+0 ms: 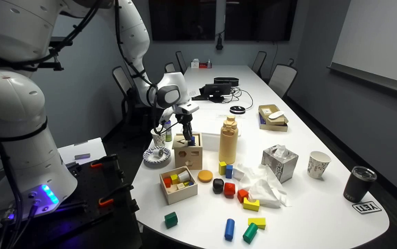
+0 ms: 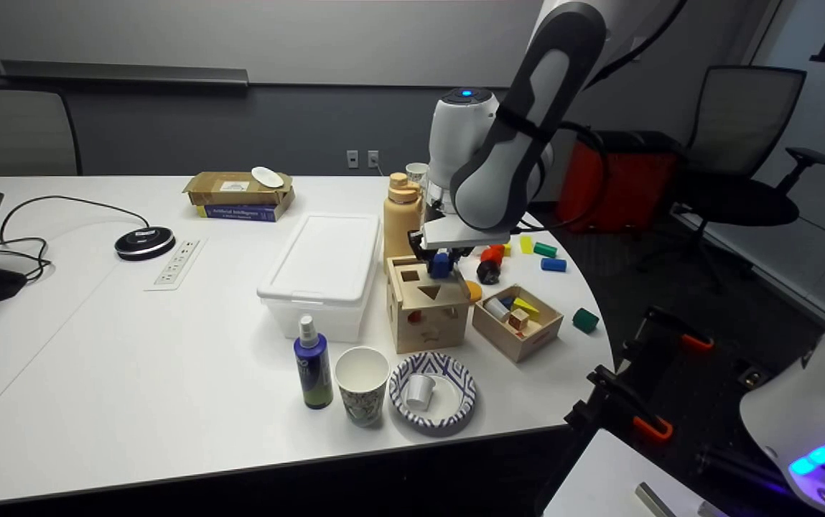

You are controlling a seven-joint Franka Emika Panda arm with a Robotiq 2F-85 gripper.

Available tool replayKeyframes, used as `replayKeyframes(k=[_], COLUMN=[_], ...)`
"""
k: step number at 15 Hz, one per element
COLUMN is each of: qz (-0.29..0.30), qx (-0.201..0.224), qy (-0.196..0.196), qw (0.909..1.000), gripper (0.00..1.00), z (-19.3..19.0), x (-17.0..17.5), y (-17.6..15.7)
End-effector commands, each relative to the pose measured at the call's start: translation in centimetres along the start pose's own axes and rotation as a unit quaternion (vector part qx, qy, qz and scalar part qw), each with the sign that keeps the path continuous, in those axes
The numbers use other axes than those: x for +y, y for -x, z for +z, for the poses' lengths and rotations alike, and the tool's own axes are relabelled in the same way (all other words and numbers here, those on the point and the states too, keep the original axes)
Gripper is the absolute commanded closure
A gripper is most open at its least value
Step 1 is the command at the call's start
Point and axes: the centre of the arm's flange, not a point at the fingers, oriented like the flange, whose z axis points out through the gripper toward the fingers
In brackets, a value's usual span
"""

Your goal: Pick up the blue object and put it in the box

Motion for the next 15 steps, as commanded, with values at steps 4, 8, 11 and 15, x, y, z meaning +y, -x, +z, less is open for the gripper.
replayKeyframes(k=[4, 8, 11, 15], qz=[-0.006, -0.007, -0.003, 0.013], qx=[-0.030, -0.032, -0.030, -0.025], qy=[0.025, 0.027, 0.026, 0.010], qw=[0.9992, 0.9991, 0.9992, 0.9996], gripper=[0.16, 0.00, 0.00, 0.00], z=[1.3, 1.6, 1.4, 0.5], x=[0.7, 0.6, 0.5, -0.4], y=[2.4, 2.7, 2.4, 1.5])
